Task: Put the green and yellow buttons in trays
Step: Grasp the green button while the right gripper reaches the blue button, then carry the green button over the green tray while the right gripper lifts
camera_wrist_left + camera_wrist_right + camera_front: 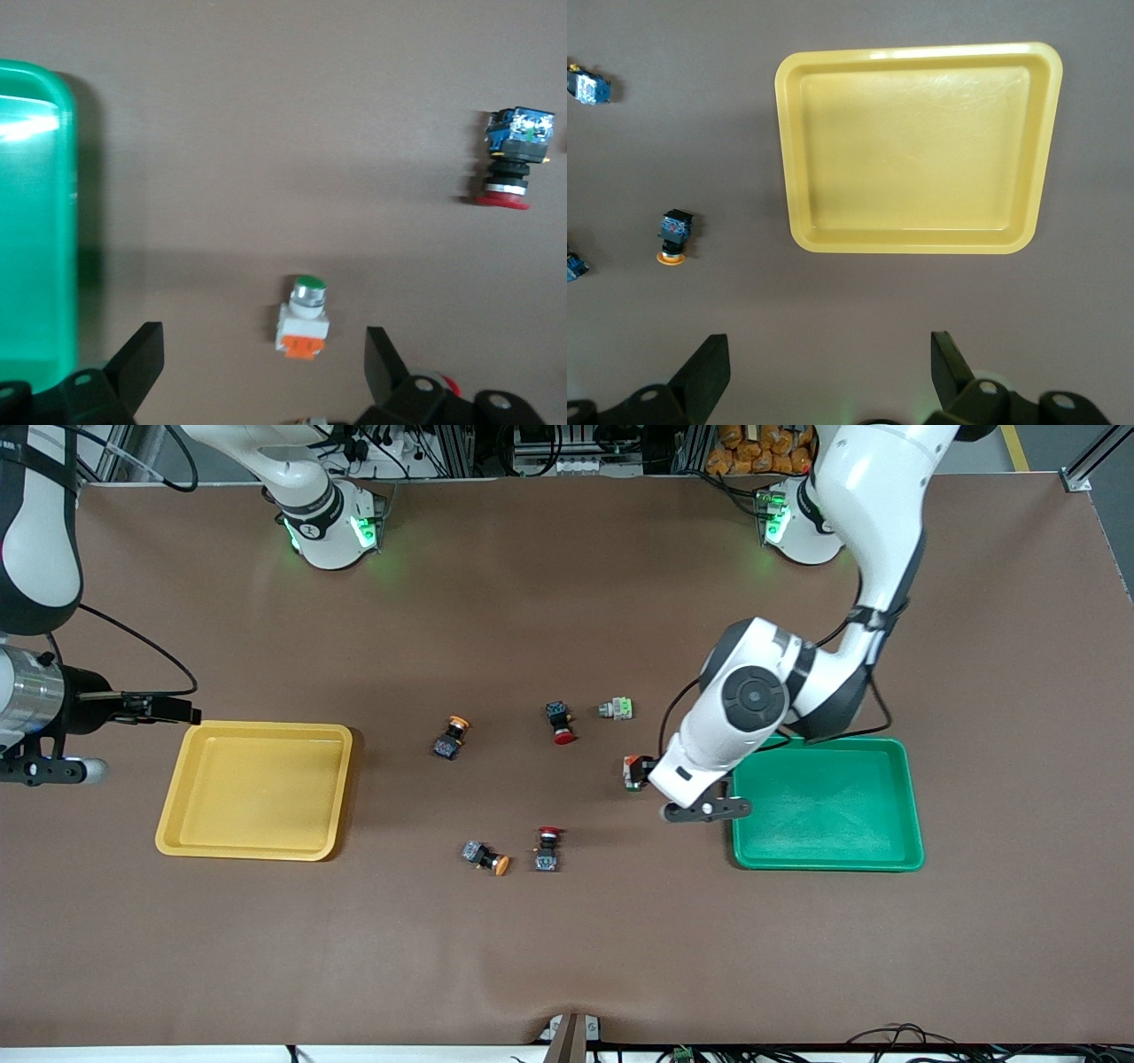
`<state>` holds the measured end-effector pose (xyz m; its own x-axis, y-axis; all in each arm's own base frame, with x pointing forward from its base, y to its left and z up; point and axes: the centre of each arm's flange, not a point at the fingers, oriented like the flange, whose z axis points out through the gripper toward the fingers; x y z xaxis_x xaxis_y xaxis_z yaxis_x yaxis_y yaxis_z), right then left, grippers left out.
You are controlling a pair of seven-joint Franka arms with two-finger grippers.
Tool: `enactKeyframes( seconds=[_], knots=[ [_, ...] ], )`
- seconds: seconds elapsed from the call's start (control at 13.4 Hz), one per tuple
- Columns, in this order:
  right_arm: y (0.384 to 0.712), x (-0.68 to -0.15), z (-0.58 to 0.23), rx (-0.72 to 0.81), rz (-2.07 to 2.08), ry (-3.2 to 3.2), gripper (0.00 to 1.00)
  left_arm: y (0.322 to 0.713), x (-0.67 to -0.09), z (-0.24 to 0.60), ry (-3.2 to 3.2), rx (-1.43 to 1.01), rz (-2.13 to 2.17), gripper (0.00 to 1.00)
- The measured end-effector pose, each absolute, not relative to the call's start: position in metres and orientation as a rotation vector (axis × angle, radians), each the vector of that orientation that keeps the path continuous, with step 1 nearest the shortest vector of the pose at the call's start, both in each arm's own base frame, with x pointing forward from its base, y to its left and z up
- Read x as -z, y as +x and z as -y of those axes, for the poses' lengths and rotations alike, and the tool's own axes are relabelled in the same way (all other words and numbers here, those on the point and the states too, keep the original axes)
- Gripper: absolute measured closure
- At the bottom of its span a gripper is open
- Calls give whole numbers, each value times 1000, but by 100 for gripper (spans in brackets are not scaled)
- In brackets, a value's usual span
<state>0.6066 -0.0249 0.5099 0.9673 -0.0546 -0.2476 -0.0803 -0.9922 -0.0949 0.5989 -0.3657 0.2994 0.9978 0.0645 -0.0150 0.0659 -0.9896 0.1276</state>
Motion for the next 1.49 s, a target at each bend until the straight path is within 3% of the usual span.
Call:
enactKeyframes(
  seconds=[0.3, 0.6, 0.9, 1.04, 1.42, 1.49],
  knots=[
    [612, -510, 7, -337, -218, -3001, 0, 589, -256, 392, 2995, -2, -63, 0],
    [620, -487, -84, -338, -383, -3015, 0, 572, -223, 408, 3051, 22, -16, 0],
    [617, -421, -181, -418, -426, -3056, 0, 554, -199, 417, 3081, 64, 20, 0],
    [608, -373, -226, -376, -477, -3070, 0, 551, -189, 417, 3080, 66, 23, 3],
    [578, -271, -257, -301, -498, -3086, 0, 552, -178, 410, 3084, 68, 11, 58],
    [574, -258, -259, -292, -508, -3085, 0, 554, -180, 408, 3083, 63, 4, 59]
  ],
)
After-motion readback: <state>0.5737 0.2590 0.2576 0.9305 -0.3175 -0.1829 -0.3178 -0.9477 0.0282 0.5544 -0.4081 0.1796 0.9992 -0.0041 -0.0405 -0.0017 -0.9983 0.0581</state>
